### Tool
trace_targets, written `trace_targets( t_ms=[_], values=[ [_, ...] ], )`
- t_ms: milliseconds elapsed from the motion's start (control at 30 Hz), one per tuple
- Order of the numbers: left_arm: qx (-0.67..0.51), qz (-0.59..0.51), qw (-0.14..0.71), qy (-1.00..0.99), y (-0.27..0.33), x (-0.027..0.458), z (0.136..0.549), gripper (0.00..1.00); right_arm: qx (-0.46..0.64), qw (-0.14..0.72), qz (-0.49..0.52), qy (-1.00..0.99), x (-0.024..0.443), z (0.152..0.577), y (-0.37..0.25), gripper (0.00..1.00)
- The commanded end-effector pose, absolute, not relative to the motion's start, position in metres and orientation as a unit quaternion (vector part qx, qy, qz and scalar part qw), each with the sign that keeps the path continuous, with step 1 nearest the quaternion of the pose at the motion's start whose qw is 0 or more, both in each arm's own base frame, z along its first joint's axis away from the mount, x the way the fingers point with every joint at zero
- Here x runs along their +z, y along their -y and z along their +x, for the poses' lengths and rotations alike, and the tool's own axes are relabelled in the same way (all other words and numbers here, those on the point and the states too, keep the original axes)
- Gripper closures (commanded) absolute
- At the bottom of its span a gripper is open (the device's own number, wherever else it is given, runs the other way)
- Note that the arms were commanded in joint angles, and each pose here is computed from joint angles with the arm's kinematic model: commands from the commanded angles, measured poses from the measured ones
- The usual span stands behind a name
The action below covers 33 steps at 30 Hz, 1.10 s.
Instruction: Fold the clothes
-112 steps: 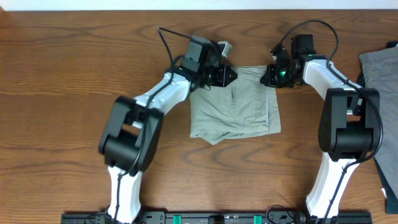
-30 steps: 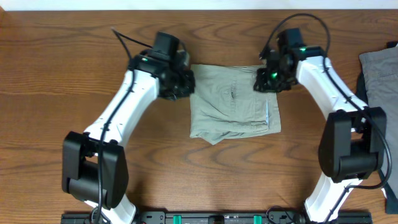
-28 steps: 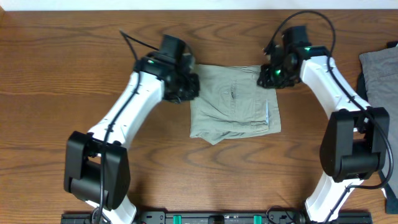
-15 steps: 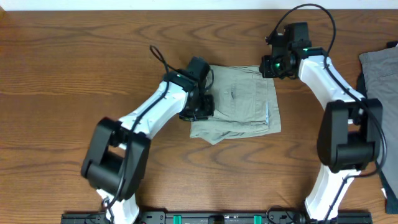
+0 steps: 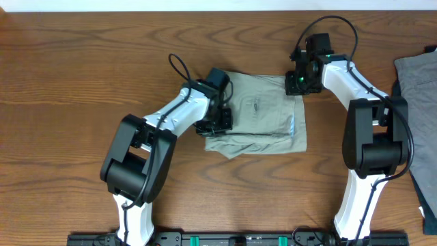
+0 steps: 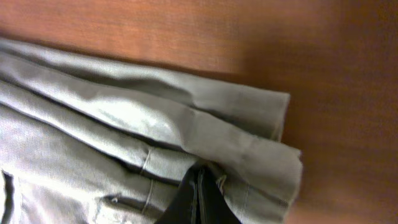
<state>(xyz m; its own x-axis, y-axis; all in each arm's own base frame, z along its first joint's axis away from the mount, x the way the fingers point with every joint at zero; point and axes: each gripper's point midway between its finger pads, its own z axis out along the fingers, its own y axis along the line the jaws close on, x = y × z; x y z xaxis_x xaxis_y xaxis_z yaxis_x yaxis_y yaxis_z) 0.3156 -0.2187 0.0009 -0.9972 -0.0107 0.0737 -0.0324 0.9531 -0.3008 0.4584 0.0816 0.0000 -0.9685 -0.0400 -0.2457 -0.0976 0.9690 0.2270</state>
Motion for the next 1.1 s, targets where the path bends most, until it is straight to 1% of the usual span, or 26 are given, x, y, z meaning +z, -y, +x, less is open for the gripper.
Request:
trace_targets(
  t_ms=[0,67,167,267,367,400,467,500,633,767,900,967,1000,1033,1067],
  values=[
    [0.109,0.006,0.01,0.994,0.18,-0.009,0.339,0.93,0.095,0.036,-0.013,-0.995,-0.024,0.419,-0.072,0.99],
    [0.088,0.012,-0.011,0.996,0.16,-0.009,0.353,0.93,0.093,0.005,0.002,-0.996,-0.025,0.404,-0.071,0.99],
    [0.092,0.001,-0.046,0.995,0.14,-0.007,0.377,0.93,0.095,-0.047,0.035,-0.994,-0.024,0.38,-0.071,0.99],
    [0.098,-0.014,-0.088,0.991,0.129,-0.003,0.401,0.93,0.116,-0.103,0.062,-0.986,-0.019,0.355,-0.083,0.99],
    [0.105,-0.035,-0.147,0.983,0.125,0.004,0.43,0.93,0.143,-0.15,0.061,-0.976,-0.011,0.333,-0.102,0.99],
    [0.107,-0.042,-0.169,0.979,0.124,0.008,0.44,0.93,0.146,-0.161,0.057,-0.974,-0.009,0.327,-0.107,0.99],
    [0.11,-0.059,-0.212,0.969,0.125,0.016,0.46,0.88,0.142,-0.178,0.052,-0.972,-0.007,0.318,-0.115,0.99],
    [0.11,-0.067,-0.233,0.964,0.125,0.021,0.469,0.87,0.138,-0.184,0.046,-0.972,-0.006,0.314,-0.119,0.99],
    [0.111,-0.089,-0.285,0.948,0.128,0.035,0.491,0.83,0.146,-0.175,0.018,-0.973,0.002,0.31,-0.14,0.99],
    [0.112,-0.088,-0.295,0.945,0.13,0.055,0.498,0.83,0.152,-0.121,-0.008,-0.981,0.027,0.321,-0.152,0.99],
    [0.126,-0.042,-0.286,0.949,0.128,0.085,0.488,0.83,0.113,-0.072,-0.017,-0.991,0.055,0.328,-0.136,0.98],
    [0.133,-0.01,-0.271,0.953,0.125,0.1,0.475,0.83,0.088,-0.064,-0.016,-0.994,0.063,0.326,-0.124,0.96],
    [0.137,0.013,-0.257,0.956,0.123,0.105,0.465,0.83,0.077,-0.063,-0.015,-0.995,0.065,0.325,-0.119,0.92],
    [0.14,0.037,-0.241,0.96,0.121,0.109,0.455,0.83,0.066,-0.063,-0.015,-0.996,0.065,0.324,-0.115,0.86],
    [0.141,0.061,-0.222,0.963,0.119,0.111,0.444,0.83,0.056,-0.064,-0.015,-0.996,0.064,0.324,-0.111,0.85]
  ],
)
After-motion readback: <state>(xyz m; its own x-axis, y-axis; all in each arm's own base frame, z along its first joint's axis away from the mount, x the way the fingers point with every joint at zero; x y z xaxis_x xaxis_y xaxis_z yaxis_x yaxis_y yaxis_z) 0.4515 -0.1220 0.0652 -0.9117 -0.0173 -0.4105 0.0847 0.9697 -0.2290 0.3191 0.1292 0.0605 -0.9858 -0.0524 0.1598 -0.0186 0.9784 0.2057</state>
